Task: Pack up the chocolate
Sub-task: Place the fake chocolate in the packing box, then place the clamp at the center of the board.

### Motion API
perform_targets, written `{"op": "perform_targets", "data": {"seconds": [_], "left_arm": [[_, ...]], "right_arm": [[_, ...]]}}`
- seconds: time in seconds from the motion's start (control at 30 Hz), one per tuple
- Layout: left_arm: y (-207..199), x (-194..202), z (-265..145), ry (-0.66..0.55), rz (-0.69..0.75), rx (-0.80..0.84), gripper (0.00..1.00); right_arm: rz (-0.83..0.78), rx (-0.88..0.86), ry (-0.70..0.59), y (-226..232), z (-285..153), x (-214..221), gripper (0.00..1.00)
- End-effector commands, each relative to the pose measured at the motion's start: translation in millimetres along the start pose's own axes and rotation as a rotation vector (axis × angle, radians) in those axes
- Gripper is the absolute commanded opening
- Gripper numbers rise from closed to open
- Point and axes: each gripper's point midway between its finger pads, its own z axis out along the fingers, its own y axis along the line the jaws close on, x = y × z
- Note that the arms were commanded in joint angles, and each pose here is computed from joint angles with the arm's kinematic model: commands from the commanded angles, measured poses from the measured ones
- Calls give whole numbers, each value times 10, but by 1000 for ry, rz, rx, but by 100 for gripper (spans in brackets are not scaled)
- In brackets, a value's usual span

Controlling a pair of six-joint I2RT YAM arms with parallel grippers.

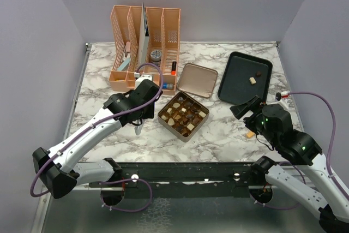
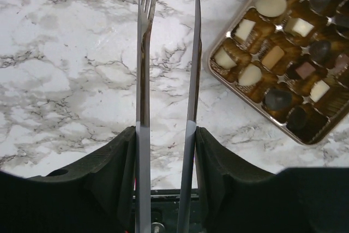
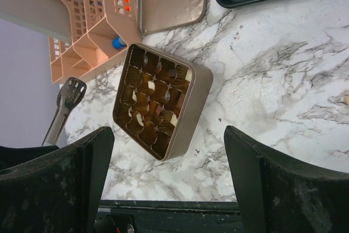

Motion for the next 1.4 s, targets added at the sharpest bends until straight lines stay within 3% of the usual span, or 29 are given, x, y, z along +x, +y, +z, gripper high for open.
{"op": "perform_targets", "data": {"seconds": [0.0,0.17,0.23,0.33,0.67,0.8,1.2,1.37], "left_arm": [[210,-60,180,-61,-107,-97,48],[372,-114,289,-79,-212,-135,47],[493,-126,313,-98,-270,-179,52],[675,-75,388,-95,-353,-238,53],[1150,367,886,57,-594,-408,44],[1125,520,1072,101,-621,-408,52],[1093,783,1312,152,-683,-441,56],[1031,819,1349,174,-734,-432,65]], "right_arm": [[-13,-3,4,7,21,9,87],[-18,0,-2,19,26,-9,87],[-18,1,-6,25,17,-26,87],[-22,1,-17,27,-4,-60,87],[-19,2,0,-16,-17,-9,87],[-11,3,-4,-25,-33,-17,87],[4,5,11,-85,-52,40,87],[3,-8,39,-74,-33,109,87]]}}
